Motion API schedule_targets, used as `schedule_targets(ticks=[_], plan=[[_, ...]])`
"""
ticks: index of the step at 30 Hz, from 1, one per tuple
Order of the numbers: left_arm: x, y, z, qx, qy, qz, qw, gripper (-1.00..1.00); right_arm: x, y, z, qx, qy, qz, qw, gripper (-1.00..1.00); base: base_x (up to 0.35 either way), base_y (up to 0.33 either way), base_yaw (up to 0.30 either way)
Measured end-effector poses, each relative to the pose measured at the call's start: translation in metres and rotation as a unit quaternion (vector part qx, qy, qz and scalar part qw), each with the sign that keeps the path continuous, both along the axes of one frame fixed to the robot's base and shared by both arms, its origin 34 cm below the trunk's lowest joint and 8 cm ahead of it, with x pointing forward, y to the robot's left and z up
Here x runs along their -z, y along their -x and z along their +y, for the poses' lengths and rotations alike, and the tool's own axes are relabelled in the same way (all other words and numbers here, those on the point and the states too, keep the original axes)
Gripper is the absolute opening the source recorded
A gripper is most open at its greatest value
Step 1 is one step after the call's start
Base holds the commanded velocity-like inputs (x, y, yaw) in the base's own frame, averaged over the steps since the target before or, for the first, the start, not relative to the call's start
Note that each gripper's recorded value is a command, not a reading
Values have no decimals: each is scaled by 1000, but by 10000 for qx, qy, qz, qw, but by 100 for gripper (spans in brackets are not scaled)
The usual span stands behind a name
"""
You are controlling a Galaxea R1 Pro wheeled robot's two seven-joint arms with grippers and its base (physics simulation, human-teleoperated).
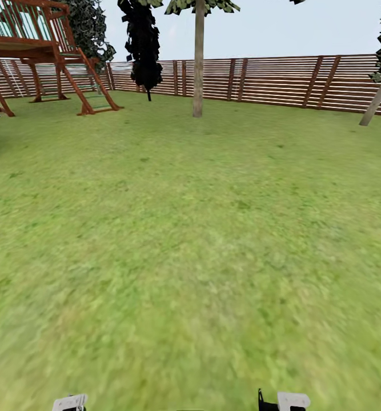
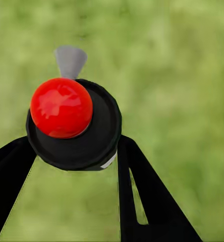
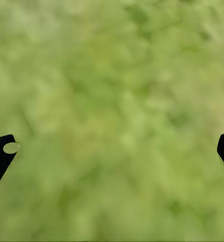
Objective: In the garden, pick up the pesticide atomizer on the floor and spray pesticide onto both trees until each tree trunk is fully covered.
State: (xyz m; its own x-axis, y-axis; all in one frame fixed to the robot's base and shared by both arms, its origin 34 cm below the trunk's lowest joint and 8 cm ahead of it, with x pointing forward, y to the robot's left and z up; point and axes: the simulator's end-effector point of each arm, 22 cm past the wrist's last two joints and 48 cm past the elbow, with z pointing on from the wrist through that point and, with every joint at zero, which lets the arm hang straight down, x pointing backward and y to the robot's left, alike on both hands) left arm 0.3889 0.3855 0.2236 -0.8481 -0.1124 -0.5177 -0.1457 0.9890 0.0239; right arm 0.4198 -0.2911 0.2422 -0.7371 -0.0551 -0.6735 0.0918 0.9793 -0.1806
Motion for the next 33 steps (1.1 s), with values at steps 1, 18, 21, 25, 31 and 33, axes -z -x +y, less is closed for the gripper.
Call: schedule_targets(ticks=[1,18,21,25,31,33], plan=[[0,0,0,0,1,2,10000,-100,0,0,0,-1,-1,0,10000,100,339,0,0],[0,0,0,-1,1,5,10000,-100,0,0,0,-2,-2,3,10000,100,339,0,0],[0,0,0,-1,2,5,10000,-100,0,0,0,-2,-2,3,10000,100,339,0,0],[0,0,0,-1,2,6,10000,-100,0,0,0,-10,-4,1,10000,100,339,0,0],[0,0,0,-1,1,6,10000,-100,0,0,-1,-12,-1,4,10000,100,339,0,0],[0,0,0,-1,1,8,10000,-100,0,0,-3,-7,11,3,10000,100,339,0,0]])
